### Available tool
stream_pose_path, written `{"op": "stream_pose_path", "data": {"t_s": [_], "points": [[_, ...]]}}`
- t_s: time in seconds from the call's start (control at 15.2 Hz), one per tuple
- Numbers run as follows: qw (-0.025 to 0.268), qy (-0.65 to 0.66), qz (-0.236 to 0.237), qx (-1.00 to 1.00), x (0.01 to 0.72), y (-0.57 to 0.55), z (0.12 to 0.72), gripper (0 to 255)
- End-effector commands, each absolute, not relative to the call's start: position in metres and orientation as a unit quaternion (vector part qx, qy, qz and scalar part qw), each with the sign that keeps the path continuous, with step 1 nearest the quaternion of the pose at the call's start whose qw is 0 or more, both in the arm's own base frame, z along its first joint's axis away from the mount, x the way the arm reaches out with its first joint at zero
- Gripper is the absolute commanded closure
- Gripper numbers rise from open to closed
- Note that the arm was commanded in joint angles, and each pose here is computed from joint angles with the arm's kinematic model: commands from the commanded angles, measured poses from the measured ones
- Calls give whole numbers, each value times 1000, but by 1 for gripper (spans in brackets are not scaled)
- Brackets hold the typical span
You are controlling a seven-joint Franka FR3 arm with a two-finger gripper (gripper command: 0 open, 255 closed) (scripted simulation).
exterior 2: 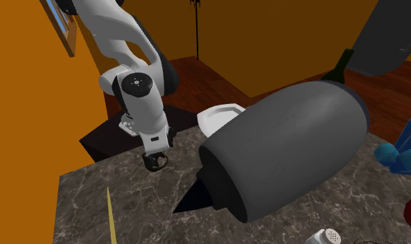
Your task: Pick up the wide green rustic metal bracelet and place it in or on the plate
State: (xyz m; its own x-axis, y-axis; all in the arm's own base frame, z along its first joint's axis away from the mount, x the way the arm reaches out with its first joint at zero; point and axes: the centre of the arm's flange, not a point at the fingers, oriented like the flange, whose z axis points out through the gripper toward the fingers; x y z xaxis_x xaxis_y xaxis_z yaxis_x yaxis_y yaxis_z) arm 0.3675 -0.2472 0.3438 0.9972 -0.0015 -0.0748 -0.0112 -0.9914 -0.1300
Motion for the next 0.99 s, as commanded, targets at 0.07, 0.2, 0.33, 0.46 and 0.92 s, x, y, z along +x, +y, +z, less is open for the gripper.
{"op": "stream_pose_path", "data": {"t_s": [0.07, 0.2, 0.33, 0.46, 0.92], "points": [[65, 3, 37, -997, 367, -247, 344, 255], [65, 3, 37, -997, 367, -247, 344, 255], [65, 3, 37, -997, 368, -247, 344, 255], [65, 3, 37, -997, 368, -247, 344, 255], [65, 3, 37, -997, 367, -247, 365, 255]]}}
